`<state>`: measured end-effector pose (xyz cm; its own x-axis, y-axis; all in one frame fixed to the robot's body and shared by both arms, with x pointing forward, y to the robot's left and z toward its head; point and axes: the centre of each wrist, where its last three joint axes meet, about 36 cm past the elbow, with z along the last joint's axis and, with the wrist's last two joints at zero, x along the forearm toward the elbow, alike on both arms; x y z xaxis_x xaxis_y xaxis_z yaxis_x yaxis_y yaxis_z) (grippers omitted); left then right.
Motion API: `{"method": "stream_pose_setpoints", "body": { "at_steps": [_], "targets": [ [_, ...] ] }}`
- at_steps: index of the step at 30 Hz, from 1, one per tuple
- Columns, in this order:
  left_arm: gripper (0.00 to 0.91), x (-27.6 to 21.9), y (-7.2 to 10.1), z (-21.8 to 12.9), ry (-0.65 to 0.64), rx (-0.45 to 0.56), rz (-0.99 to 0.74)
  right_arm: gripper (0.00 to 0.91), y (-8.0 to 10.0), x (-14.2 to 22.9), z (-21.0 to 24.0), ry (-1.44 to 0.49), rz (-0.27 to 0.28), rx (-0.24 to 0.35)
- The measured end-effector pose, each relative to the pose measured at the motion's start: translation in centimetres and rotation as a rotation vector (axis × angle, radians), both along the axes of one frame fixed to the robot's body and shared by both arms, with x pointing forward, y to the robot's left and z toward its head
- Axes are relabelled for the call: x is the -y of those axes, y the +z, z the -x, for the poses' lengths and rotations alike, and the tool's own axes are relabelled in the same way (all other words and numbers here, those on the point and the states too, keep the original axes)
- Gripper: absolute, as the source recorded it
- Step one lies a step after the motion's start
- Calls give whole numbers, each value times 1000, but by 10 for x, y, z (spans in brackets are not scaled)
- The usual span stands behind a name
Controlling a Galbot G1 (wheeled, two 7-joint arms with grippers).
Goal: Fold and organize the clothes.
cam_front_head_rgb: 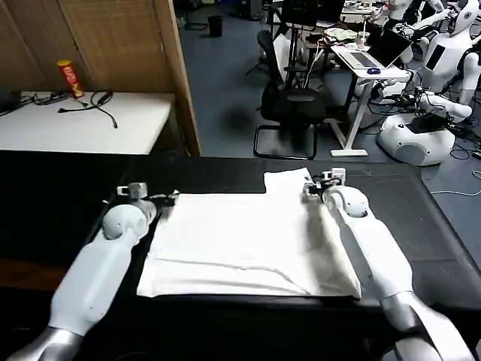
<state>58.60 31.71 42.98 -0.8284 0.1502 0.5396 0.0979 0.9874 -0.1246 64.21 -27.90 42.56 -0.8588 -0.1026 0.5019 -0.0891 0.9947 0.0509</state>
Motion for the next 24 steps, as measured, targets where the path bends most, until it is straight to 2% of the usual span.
{"method": "stream_pose_setpoints", "body": {
  "at_steps": [5,10,13,15,19,24],
  "targets": [
    [0,-4,4,3,5,19,-6,0,11,10,11,23,-5,105],
    [0,-9,15,16,13,56,-12,0,28,26,39,47,-14,162],
    [0,-7,27,31,2,88,-7,0,37,36,65,64,11,179],
    [0,-4,34,43,-14,110,-14,0,40,42,84,76,34,179],
    [0,-2,38,73,-32,122,-33,0,44,52,126,101,92,146],
    [0,-5,37,113,-66,109,-73,0,49,51,174,143,149,67]
  ]
}}
